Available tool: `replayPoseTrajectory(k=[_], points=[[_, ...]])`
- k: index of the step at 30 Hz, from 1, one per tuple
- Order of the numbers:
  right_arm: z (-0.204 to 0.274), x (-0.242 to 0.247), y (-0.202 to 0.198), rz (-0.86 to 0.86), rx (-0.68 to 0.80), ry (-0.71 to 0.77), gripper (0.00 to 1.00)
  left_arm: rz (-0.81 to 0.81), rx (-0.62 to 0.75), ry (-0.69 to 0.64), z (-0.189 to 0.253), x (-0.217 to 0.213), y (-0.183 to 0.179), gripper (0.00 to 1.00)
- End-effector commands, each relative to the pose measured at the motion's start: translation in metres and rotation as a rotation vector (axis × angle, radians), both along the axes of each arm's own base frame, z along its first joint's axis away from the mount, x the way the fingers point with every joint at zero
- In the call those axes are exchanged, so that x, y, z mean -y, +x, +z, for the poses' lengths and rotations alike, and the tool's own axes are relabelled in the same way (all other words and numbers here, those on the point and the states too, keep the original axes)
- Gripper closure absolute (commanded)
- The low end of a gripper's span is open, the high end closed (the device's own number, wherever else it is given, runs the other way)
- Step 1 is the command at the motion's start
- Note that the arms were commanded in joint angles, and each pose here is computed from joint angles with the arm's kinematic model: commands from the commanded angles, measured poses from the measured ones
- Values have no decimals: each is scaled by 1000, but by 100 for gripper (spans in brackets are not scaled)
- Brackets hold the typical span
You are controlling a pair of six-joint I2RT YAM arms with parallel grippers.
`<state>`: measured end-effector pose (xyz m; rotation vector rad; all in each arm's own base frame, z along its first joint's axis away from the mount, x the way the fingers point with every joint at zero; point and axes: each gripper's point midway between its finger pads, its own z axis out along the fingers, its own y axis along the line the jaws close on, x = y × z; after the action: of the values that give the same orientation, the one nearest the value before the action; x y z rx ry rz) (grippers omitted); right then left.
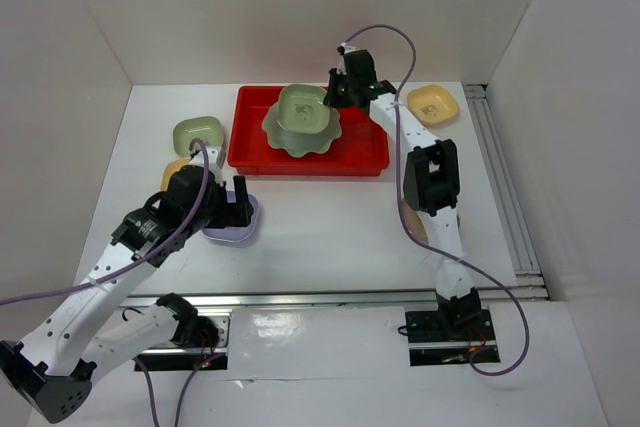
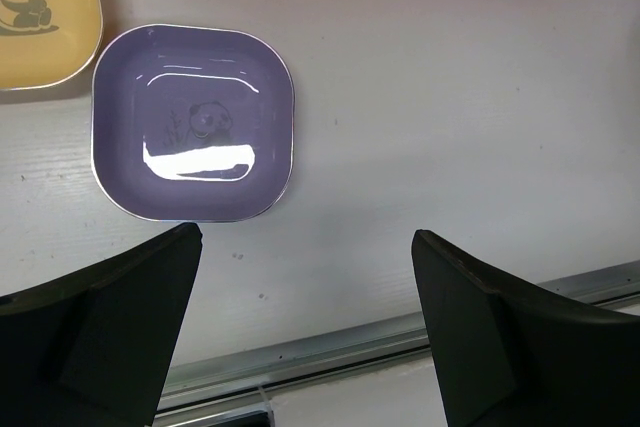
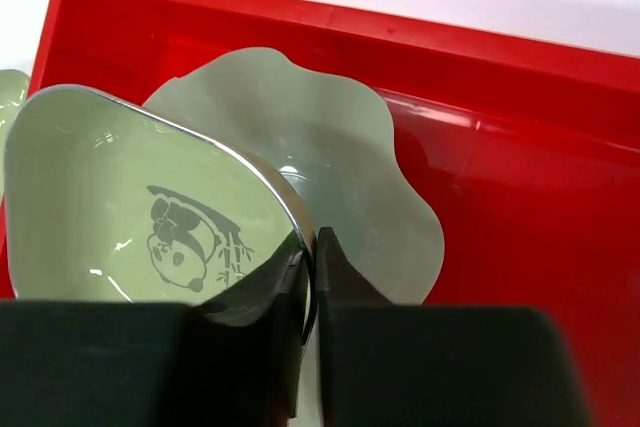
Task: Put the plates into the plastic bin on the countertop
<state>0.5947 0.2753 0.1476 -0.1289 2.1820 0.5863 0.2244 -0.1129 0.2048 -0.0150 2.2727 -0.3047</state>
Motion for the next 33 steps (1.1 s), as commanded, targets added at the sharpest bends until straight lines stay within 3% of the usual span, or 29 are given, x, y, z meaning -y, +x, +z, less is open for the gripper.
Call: replayPoseTrajectory(k=[1, 2, 4, 8, 12, 13, 15, 17, 19, 21, 22, 23, 24, 26, 27, 33], points=[[24, -8, -2, 17, 65, -3, 83, 4, 35, -23, 6, 3, 7, 0], [24, -12, -4, 16, 68, -9, 77, 4, 35, -23, 6, 3, 7, 0], [26, -13, -3, 16, 76, -6, 54, 4, 27, -18, 4, 3, 7, 0], [41, -18, -3, 16, 107, 1, 26, 4, 27, -18, 4, 3, 7, 0], [86, -14, -12, 14, 167, 26, 20, -9, 18, -12, 2, 5, 8, 0], [97, -18, -19, 23, 184, 34, 10, -19, 6, -14, -1, 7, 7, 0], [148, -2, -32, -24, 265, 46, 2, -38, -25, -2, -10, 13, 11, 0], [187, 10, -56, -47, 310, 42, 0, -71, -75, 5, -21, 20, 11, 0], [179, 22, -77, -77, 272, 3, 0, -100, -129, 33, -35, 27, 17, 0], [215, 35, -109, -87, 345, 23, 0, -90, -171, 54, -44, 27, 22, 0], [218, 40, -119, -88, 357, 29, 0, -69, -175, 79, -47, 24, 27, 0], [184, 40, -134, -73, 305, 3, 0, -69, -213, 99, -58, 24, 28, 0], [217, 47, -154, -67, 391, 55, 0, -53, -238, 104, -65, 23, 30, 0], [197, 47, -178, -18, 368, 63, 0, -47, -273, 109, -72, 25, 38, 0], [218, 54, -194, -21, 420, 90, 0, -28, -322, 130, -86, 21, 43, 0], [229, 52, -240, 45, 468, 148, 0, 9, -430, 174, -116, 17, 59, 2]])
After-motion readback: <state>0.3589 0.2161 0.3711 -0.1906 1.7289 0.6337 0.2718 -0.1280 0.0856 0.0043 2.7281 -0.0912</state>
